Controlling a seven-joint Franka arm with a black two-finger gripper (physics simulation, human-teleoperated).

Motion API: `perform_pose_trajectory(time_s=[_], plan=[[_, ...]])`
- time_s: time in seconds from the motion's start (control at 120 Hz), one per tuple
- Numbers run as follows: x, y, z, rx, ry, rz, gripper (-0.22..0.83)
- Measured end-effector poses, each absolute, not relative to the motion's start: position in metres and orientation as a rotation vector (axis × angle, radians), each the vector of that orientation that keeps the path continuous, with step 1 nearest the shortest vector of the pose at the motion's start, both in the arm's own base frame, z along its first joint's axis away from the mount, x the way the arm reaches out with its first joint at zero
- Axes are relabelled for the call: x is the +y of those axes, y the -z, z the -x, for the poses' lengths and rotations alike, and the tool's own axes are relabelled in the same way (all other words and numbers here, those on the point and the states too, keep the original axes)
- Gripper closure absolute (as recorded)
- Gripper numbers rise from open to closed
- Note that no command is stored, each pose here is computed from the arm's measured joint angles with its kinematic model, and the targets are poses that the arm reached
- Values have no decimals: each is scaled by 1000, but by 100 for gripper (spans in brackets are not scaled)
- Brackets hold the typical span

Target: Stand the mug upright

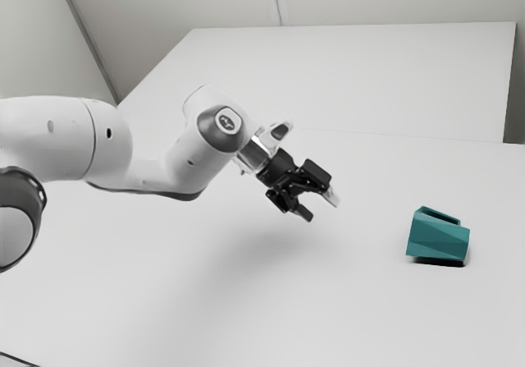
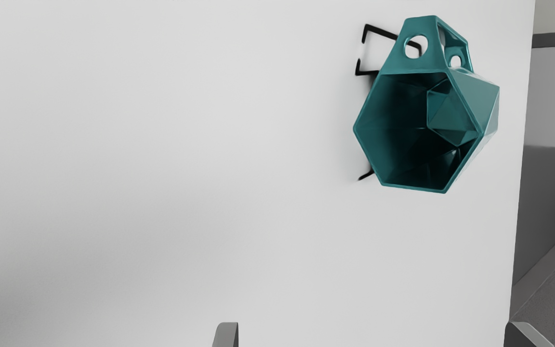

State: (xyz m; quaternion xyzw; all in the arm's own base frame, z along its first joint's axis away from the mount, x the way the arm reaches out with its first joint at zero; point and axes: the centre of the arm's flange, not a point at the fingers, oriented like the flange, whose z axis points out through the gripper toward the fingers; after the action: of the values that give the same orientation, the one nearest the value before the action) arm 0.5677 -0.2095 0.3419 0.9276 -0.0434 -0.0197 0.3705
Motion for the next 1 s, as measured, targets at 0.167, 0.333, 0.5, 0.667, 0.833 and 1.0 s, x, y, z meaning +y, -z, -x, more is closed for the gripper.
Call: perform_pose_trajectory(time_s=[0.167, 0.333, 0.5, 0.667, 0.833, 1.0], plan=[[-245, -328, -565, -162, 16, -2350, 0], [-278, -318, -570, -218, -21, -2332, 0], [-310, -304, -575, -276, -33, -2317, 0], [-335, -300, -574, -314, -66, -2306, 0], [-352, -300, -578, -326, -118, -2295, 0], [-355, -301, -586, -328, -166, -2296, 0]])
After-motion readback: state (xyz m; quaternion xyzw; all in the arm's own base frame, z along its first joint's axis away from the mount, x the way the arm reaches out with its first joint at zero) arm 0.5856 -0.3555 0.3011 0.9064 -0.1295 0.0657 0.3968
